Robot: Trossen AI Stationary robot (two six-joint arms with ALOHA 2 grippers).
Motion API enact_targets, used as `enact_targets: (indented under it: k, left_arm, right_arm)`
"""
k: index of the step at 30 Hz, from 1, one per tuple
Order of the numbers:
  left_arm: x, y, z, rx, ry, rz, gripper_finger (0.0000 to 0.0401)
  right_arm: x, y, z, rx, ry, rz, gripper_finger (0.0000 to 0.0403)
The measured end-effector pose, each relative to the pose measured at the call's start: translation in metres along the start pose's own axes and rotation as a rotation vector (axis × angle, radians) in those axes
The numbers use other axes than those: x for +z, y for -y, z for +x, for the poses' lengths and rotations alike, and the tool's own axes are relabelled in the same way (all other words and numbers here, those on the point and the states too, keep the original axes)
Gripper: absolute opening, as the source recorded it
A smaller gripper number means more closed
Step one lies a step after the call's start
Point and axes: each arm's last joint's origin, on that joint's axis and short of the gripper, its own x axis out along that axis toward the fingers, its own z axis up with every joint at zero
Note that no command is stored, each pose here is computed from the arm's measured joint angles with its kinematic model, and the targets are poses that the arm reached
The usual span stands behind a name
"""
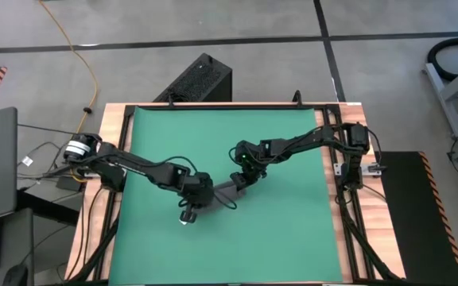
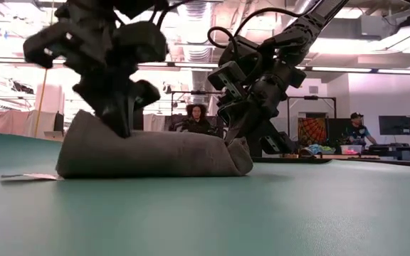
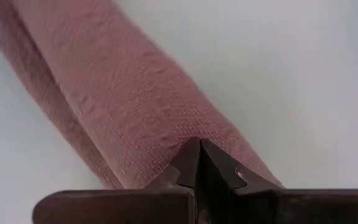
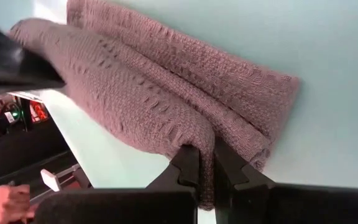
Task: Roll towel
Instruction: Roll the gray towel
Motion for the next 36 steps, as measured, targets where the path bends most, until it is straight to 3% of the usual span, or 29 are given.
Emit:
enact_targets:
  k: [6, 17, 24, 30, 36]
  left_arm:
    - [-0.015, -0.003, 0.005, 0.040, -0.028, -0.043, 0.0000]
    - [-0.015, -0.022, -0.040, 0.186, 0.062, -0.076, 0.0000]
    - [-0.018, -0.025, -0.030, 0.114, 0.104, -0.122, 0.0000]
    - [-0.008, -0.005, -0.056, 0.145, 0.265, -0.143, 0.0000]
    - [-0.025, 0.005, -0.041, 0.116, 0.217, -0.189, 0.0000]
  right_arm:
    - [-0.001, 0.001, 0.000, -0.005, -0.009, -0.008, 0.0028]
    - [0.001, 0.003, -0.001, -0.009, -0.016, 0.001, 0.0030]
    - [0.002, 0.004, -0.002, -0.008, -0.016, -0.003, 0.0030]
    - [0.002, 0.003, -0.002, -0.004, -0.015, -0.012, 0.0030]
    - [0.002, 0.004, -0.002, -0.001, -0.021, -0.019, 0.0033]
